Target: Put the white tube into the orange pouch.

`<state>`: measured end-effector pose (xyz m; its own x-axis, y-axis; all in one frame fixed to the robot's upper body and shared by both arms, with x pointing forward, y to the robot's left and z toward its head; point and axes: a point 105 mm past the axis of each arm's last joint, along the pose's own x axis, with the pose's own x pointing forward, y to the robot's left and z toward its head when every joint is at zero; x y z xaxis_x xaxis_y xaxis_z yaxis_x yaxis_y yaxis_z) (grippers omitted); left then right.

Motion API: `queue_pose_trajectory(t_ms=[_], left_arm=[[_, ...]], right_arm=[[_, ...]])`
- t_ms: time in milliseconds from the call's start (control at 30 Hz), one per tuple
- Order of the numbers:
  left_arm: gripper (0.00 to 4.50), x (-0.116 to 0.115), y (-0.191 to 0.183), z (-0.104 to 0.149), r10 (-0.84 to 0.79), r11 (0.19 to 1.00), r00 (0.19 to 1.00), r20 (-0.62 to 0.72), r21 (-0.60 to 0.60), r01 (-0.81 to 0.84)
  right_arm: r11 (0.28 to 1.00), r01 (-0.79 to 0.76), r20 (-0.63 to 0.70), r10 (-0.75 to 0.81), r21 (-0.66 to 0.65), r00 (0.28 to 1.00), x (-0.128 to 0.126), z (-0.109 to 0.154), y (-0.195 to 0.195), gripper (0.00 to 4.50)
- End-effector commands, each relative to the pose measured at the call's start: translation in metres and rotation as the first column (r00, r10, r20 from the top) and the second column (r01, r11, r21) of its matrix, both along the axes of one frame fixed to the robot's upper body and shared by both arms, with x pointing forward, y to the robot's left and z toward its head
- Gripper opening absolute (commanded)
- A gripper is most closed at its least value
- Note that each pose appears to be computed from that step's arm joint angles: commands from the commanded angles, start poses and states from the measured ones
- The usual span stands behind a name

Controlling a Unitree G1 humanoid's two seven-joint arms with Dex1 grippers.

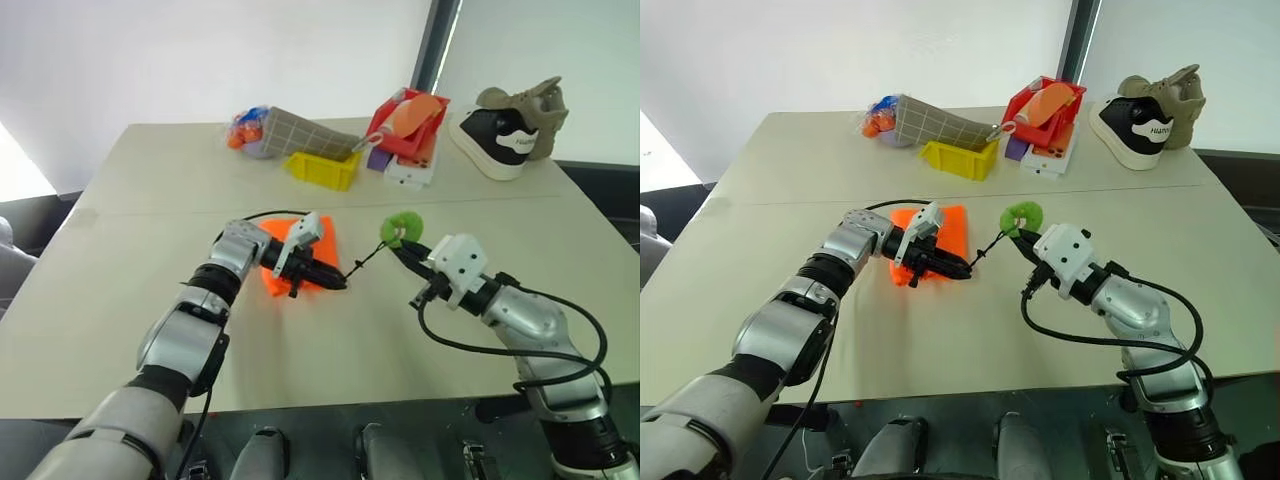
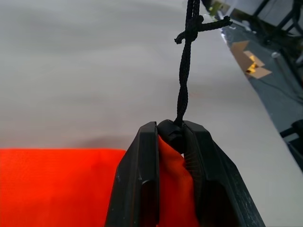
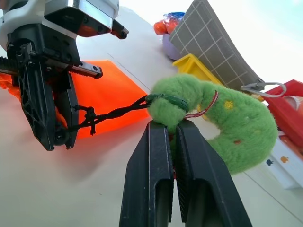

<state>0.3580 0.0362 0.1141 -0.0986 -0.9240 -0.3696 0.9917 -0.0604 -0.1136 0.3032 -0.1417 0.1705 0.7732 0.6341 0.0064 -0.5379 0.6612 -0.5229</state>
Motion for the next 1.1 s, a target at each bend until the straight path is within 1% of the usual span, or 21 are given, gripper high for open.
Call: queue_pose_trajectory(t_ms=[33,133,233,367,467,633,700,733,767,800,867,900,933,1000,1033,1100], left_arm=[[0.21,0.006,0.004,0.012,0.039,0.999,0.997,0.074,-0.041,-0.036],[0.21,0.004,0.013,0.007,0.048,0.999,0.992,0.116,-0.030,-0.045],[0.21,0.001,0.024,-0.001,0.061,0.998,0.986,0.158,0.002,-0.062],[0.21,-0.001,0.040,-0.012,0.089,0.993,0.969,0.230,0.057,-0.105],[0.21,-0.003,0.046,-0.015,0.109,0.989,0.961,0.253,0.066,-0.129],[0.21,-0.006,0.052,-0.020,0.147,0.983,0.950,0.277,0.067,-0.171],[1.28,-0.008,0.053,-0.015,0.170,0.983,0.955,0.241,0.031,-0.183],[1.72,-0.009,0.053,-0.013,0.176,0.982,0.956,0.233,0.020,-0.186],[2.21,-0.008,0.056,-0.011,0.192,0.979,0.949,0.250,0.020,-0.203],[2.79,-0.006,0.059,-0.009,0.213,0.974,0.940,0.266,0.018,-0.226],[3.72,-0.005,0.065,-0.006,0.250,0.965,0.926,0.285,0.009,-0.263],[4.35,-0.005,0.068,-0.003,0.268,0.960,0.920,0.287,-0.002,-0.279],[4.43,-0.005,0.071,0.002,0.303,0.951,0.912,0.278,-0.031,-0.306],[4.50,-0.009,0.082,0.018,0.391,0.920,0.887,0.245,-0.120,-0.373],[4.50,-0.010,0.088,0.025,0.436,0.899,0.871,0.226,-0.160,-0.408],[4.50,-0.012,0.100,0.033,0.516,0.852,0.836,0.188,-0.215,-0.478]], right_arm=[[0.998,0.066,0.080,-0.064,-0.011,0.995,0.008,0.012,-0.006,0.00],[0.981,0.190,0.091,-0.187,-0.028,0.978,0.021,0.010,-0.024,0.00],[0.940,0.336,0.109,-0.329,-0.051,0.938,0.035,0.008,-0.048,0.00],[0.886,0.456,0.137,-0.444,-0.079,0.886,0.047,0.009,-0.070,0.00],[0.865,0.494,0.146,-0.479,-0.090,0.866,0.051,0.009,-0.077,0.00],[0.867,0.487,0.134,-0.473,-0.102,0.871,0.055,0.005,-0.072,0.00],[0.877,0.470,0.123,-0.458,-0.101,0.881,0.056,0.003,-0.067,0.00],[0.879,0.465,0.119,-0.453,-0.101,0.883,0.056,0.002,-0.066,0.00],[0.880,0.462,0.117,-0.450,-0.110,0.885,0.056,0.000,-0.065,0.00],[0.880,0.459,0.117,-0.447,-0.119,0.887,0.055,-0.001,-0.064,0.00],[0.883,0.450,0.105,-0.439,-0.132,0.892,0.054,-0.005,-0.062,0.00],[0.888,0.439,0.086,-0.431,-0.137,0.898,0.053,-0.008,-0.060,0.00],[0.902,0.408,0.052,-0.405,-0.140,0.913,0.050,-0.013,-0.056,0.00],[0.931,0.342,-0.031,-0.349,-0.124,0.937,0.043,-0.023,-0.047,0.71],[0.943,0.309,-0.057,-0.318,-0.126,0.946,0.039,-0.027,-0.043,0.99],[0.961,0.241,-0.104,-0.255,-0.133,0.961,0.030,-0.035,-0.035,1.97]])
